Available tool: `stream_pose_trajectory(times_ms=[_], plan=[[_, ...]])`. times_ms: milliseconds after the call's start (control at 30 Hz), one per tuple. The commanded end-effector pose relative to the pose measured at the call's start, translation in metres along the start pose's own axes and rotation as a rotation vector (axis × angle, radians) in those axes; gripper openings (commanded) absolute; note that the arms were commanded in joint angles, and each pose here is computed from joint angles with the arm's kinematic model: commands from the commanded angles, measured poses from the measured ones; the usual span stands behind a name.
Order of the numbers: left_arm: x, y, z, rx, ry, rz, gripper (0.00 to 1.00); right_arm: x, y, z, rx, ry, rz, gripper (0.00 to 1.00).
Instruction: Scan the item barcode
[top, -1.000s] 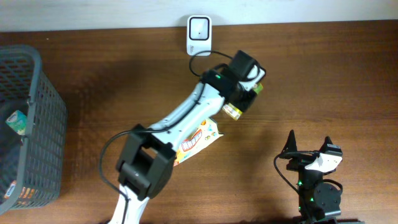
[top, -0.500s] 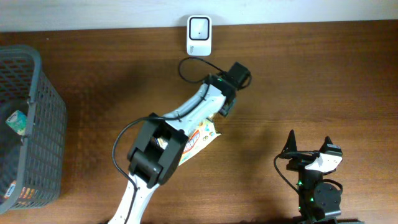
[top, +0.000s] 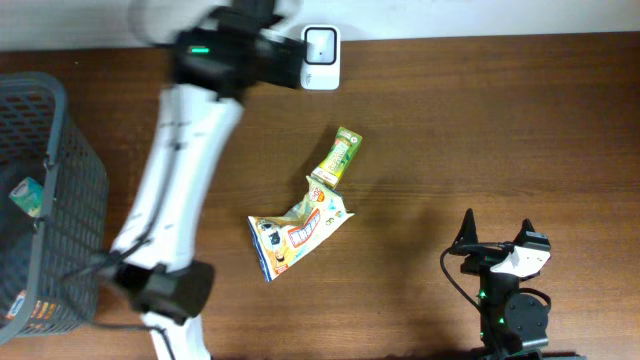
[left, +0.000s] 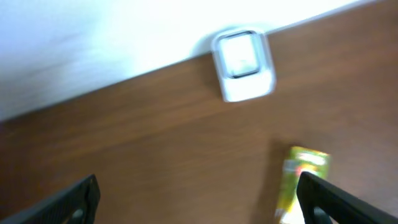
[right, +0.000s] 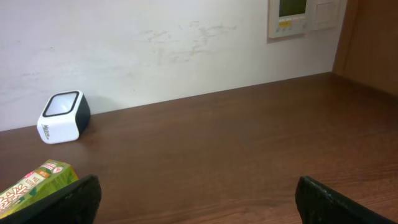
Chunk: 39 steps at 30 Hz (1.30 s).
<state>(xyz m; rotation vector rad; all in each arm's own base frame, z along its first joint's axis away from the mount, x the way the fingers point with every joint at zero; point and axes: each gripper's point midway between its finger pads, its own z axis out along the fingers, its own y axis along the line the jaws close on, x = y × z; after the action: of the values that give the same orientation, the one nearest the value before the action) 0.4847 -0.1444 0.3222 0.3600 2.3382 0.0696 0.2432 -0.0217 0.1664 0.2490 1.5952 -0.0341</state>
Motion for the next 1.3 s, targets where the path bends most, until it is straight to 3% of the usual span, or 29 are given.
stream_pose_trajectory(times_ms=[0, 100, 233, 367, 467, 600, 700, 1033, 1200, 1267], plan=[[0.011, 0.098, -0.042, -0.117, -0.022, -0.281, 0.99, 0.002, -0.002, 0.0, 0.009, -0.001, -0.006, 0.98], [0.049, 0.204, -0.074, -0.297, -0.027, -0.622, 0.99, 0.002, -0.002, 0.0, 0.009, -0.001, -0.006, 0.99], [0.109, 0.293, -0.094, -0.478, 0.003, -0.922, 0.99, 0.002, -0.002, 0.0, 0.009, -0.001, -0.006, 0.99], [0.175, 0.365, -0.128, -0.659, 0.034, -1.09, 0.99, 0.002, -0.002, 0.0, 0.009, -0.001, -0.006, 0.99], [0.211, 0.381, -0.127, -0.724, 0.11, -1.129, 0.99, 0.002, -0.002, 0.0, 0.009, -0.001, -0.006, 0.99], [0.292, 0.394, -0.073, -0.707, 0.352, -1.074, 1.0, 0.002, -0.002, 0.0, 0.009, -0.001, -0.006, 0.99], [0.324, 0.393, -0.037, -0.668, 0.443, -1.036, 1.0, 0.002, -0.002, 0.0, 0.009, -0.001, -0.006, 0.99], [0.379, 0.382, 0.028, -0.608, 0.615, -1.045, 0.97, 0.002, -0.002, 0.0, 0.009, -0.001, -0.006, 0.98], [0.396, 0.386, 0.055, -0.558, 0.658, -0.942, 0.94, 0.002, -0.002, 0.0, 0.01, -0.001, -0.006, 0.99], [0.402, 0.385, 0.062, -0.552, 0.67, -0.944, 0.86, 0.002, -0.002, 0.0, 0.01, -0.001, -0.006, 0.99]])
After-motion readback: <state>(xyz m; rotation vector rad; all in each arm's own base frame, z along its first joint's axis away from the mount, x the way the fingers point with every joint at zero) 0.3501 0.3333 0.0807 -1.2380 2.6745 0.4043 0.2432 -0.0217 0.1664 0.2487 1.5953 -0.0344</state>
